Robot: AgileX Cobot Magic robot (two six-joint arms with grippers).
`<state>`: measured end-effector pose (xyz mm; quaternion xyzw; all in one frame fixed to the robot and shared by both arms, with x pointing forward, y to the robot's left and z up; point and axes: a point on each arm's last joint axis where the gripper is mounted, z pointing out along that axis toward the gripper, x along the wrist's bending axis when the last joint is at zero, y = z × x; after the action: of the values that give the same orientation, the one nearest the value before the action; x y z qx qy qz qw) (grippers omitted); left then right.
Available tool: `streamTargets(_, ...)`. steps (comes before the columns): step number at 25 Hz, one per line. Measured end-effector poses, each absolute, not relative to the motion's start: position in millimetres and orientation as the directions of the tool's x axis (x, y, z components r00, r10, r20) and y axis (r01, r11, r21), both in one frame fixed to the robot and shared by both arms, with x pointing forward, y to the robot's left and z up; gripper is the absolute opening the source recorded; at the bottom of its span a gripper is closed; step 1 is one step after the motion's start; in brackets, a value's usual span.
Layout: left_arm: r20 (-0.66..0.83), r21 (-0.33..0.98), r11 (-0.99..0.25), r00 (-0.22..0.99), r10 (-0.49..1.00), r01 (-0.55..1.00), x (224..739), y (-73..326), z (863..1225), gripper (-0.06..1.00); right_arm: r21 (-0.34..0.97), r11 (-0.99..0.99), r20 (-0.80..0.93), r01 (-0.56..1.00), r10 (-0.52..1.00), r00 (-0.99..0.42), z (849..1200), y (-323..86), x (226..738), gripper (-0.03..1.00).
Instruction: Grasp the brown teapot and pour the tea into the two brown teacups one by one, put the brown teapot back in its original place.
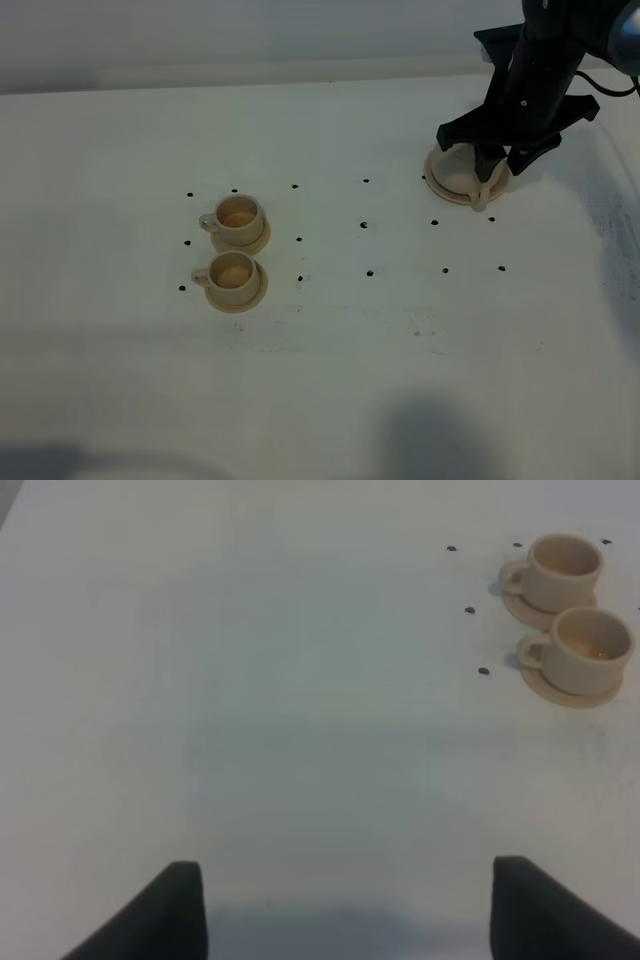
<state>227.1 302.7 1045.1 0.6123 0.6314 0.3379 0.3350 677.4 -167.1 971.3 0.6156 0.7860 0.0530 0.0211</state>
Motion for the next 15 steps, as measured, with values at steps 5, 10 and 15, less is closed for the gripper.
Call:
streamTargets(5,-0.009,0.837,0.022,-0.026,1.000,0.547,227,303,1045,0.57,0.117,0.235,0.032,0.965,0.970,-0.240,957,-166,683,0.36)
streamTargets(10,-0.009,0.837,0.022,-0.026,1.000,0.547,227,303,1045,0.57,0.138,0.233,0.034,0.963,0.970,-0.240,957,-165,685,0.36)
streamTargets(15,-0.009,0.837,0.022,-0.026,1.000,0.547,227,303,1045,0.57,0.121,0.236,0.033,0.964,0.970,-0.241,947,-165,686,0.36)
